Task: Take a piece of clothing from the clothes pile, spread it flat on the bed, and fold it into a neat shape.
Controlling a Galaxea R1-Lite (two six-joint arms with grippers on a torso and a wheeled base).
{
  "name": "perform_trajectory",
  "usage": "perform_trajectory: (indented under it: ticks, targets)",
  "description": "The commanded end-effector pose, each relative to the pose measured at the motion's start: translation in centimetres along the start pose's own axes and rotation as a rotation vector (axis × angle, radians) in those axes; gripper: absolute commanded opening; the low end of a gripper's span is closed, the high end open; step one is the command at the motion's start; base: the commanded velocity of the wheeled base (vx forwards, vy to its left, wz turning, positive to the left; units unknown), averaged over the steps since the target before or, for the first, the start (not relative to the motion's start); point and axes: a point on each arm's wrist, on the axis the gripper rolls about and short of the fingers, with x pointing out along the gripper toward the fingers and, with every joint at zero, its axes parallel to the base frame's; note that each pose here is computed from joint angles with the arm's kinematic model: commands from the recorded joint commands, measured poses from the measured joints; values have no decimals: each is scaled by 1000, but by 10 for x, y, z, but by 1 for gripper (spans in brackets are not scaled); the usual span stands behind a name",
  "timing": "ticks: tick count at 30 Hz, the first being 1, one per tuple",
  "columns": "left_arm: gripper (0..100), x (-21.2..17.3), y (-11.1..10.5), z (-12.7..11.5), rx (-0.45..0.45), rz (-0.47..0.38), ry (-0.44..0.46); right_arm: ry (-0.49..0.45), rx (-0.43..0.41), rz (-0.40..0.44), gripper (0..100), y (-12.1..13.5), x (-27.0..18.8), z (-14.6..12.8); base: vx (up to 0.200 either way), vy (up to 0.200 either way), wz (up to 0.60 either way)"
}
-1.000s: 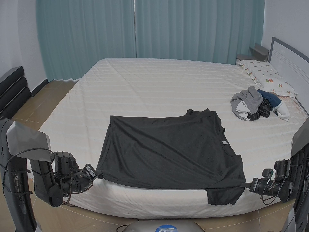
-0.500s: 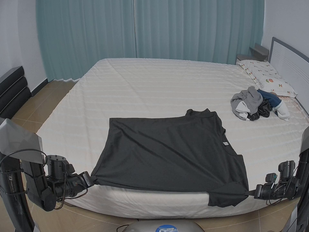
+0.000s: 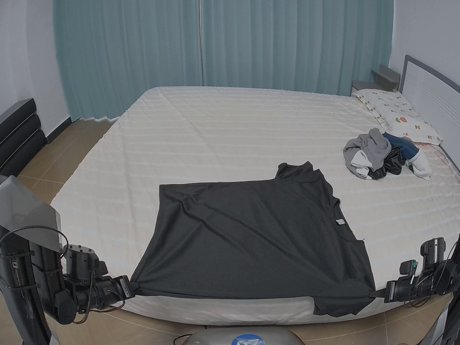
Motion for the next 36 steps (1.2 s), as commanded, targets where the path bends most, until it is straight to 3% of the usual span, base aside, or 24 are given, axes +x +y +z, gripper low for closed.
perform_trajectory:
  ticks: [1,5,11,20,26,33,36]
  targets:
    - [0,-3,3,-5,-6,25,22,-6,-12,-16,0,5,-11,-3,0,0,0]
    - [0,-5,3,-9,-3,48,56,11,-22,-25,0,8,-15,-6,0,0,0]
    - [0,-14,5,-15,78,82,143,52,-31,-64,0,7,-17,-11,0,0,0]
    - [0,-26,5,-22,84,119,220,99,-30,-82,0,13,-28,-19,0,0,0]
    - [0,-33,4,-30,125,144,296,78,-43,-83,0,18,-37,-20,0,0,0]
    - [0,-34,-1,-22,125,113,225,32,-63,-71,0,20,-40,-15,0,0,0]
    - [0,-29,-8,-6,83,69,119,-32,-78,-51,0,22,-40,-1,0,0,0]
